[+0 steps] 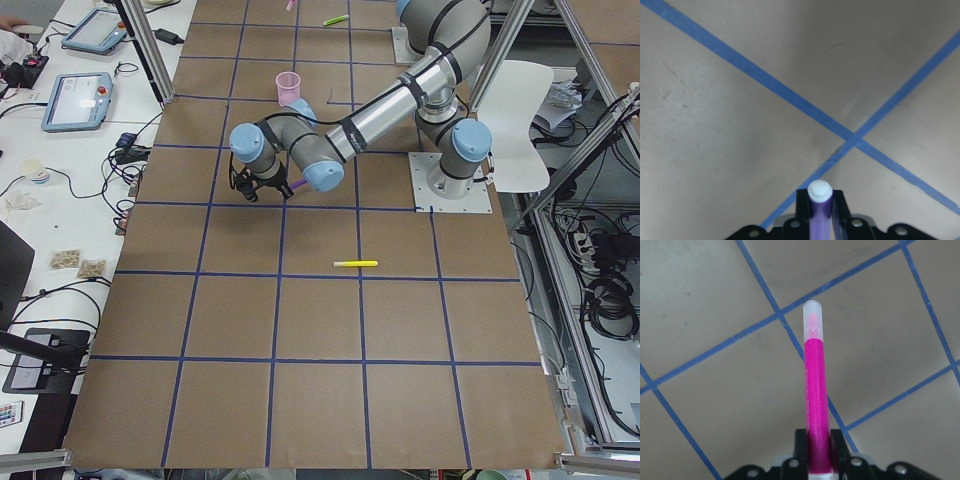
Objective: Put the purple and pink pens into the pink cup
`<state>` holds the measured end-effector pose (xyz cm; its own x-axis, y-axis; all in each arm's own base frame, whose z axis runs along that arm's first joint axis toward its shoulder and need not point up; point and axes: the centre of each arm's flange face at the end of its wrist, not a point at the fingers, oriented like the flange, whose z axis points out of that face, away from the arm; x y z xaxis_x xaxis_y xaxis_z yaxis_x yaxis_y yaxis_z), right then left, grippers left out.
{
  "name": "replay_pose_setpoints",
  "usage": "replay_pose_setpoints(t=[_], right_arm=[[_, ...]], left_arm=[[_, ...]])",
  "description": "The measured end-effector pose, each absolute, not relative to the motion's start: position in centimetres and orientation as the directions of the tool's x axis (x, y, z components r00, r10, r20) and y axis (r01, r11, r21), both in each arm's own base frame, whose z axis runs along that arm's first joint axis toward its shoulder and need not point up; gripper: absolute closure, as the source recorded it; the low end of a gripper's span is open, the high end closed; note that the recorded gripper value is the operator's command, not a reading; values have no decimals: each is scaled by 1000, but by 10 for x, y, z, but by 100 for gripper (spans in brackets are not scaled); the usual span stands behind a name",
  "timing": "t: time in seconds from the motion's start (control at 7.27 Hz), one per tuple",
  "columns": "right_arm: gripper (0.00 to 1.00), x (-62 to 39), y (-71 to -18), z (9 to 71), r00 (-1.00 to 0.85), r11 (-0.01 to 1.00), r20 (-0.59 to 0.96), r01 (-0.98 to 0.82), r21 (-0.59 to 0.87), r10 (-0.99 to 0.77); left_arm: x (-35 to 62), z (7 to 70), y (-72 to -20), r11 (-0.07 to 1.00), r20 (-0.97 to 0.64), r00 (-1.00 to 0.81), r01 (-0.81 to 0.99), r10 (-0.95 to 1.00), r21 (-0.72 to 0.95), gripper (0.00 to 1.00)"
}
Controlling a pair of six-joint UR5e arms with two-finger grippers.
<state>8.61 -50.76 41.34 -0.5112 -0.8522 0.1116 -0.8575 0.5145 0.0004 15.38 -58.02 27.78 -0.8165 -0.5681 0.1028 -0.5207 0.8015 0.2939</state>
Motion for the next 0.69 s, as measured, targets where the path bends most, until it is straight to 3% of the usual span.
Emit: replay_pose_setpoints(t=[0.41, 0.69], right_arm=[[100, 233, -517, 360, -795, 792, 88, -606, -70, -601], [100, 287, -526, 361, -863, 858, 57, -505, -96, -502]], left_arm=[[127, 305, -582, 835, 106, -843, -491, -527, 249, 100], [110, 316, -583, 852, 108, -858, -470, -503, 230, 100]])
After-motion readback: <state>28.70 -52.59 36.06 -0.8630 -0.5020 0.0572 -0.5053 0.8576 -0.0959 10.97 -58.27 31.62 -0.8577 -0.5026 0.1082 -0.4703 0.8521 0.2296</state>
